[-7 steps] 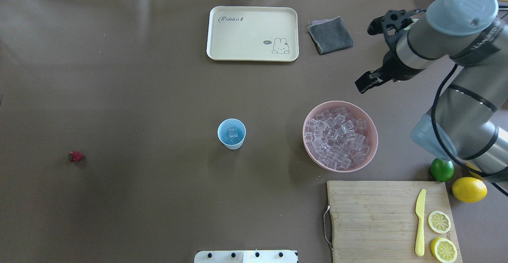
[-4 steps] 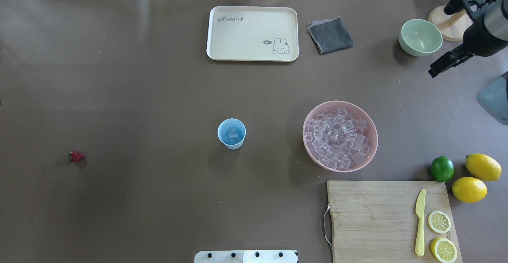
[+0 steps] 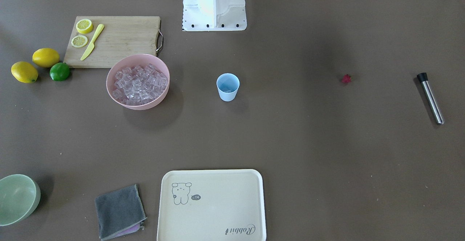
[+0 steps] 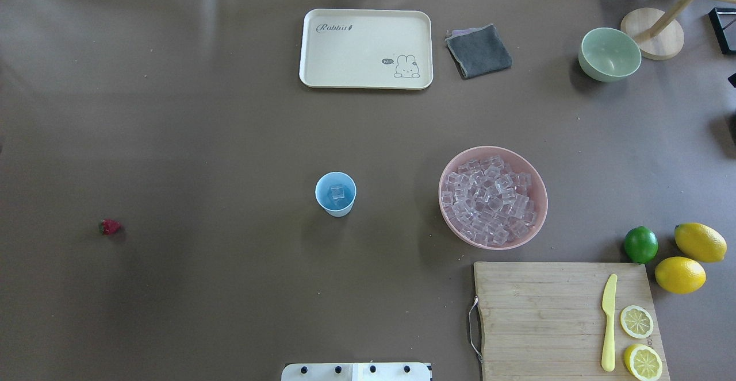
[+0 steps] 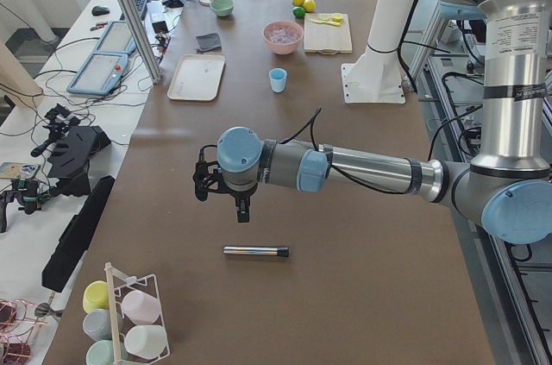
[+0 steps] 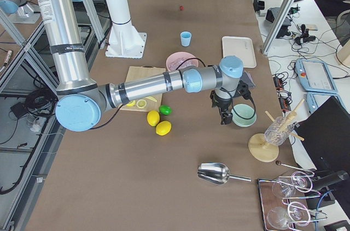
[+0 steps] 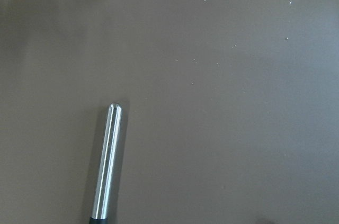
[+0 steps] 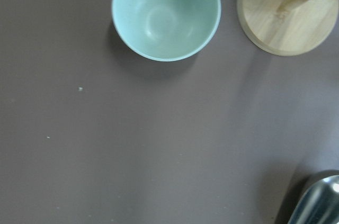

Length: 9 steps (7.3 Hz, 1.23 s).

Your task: Mash ice and strawberries in cup

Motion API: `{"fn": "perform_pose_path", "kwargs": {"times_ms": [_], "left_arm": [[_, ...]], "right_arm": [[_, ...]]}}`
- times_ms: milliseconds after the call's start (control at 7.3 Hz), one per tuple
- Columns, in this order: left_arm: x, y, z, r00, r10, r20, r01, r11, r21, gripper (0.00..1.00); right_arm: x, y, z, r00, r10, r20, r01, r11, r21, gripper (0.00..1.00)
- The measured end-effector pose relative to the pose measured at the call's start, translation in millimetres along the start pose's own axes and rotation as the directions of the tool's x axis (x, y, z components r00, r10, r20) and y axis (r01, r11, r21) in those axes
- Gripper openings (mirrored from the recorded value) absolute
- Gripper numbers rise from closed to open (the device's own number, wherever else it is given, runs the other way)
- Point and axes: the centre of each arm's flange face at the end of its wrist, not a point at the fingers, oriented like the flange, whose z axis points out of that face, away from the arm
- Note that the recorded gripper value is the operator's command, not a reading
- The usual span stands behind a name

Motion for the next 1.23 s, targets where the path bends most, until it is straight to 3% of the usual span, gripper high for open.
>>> {"fn": "perform_pose_path", "kwargs": {"times_ms": [274,548,685,959,1234], "left_arm": [[4,3,-5,0.999,0.015,0.048,-0.016,1.000,0.026,0.99],[7,5,-4,0.997,0.004,0.079,-0.006,1.000,0.028,0.99],[13,5,-2,0.997,-0.013,0.078,0.011,1.000,0.021,0.99],[27,8,-6,0.996,-0.064,0.065,0.063,0.998,0.027,0.99],[42,16,-11,0.998,-0.032,0.061,0.027,0.997,0.069,0.99]], "right_arm": [[53,-1,0,0.997,0.081,-0.007,-0.081,0.997,-0.018,1.00],[84,10,-8,0.998,0.054,-0.031,-0.054,0.999,-0.006,1.00],[94,15,-10,0.999,0.023,-0.043,-0.023,1.000,-0.005,1.00],[106,9,-8,0.995,0.092,-0.039,-0.093,0.995,-0.024,1.00],[109,8,-13,0.991,0.133,-0.031,-0.133,0.991,-0.029,1.00]]}}
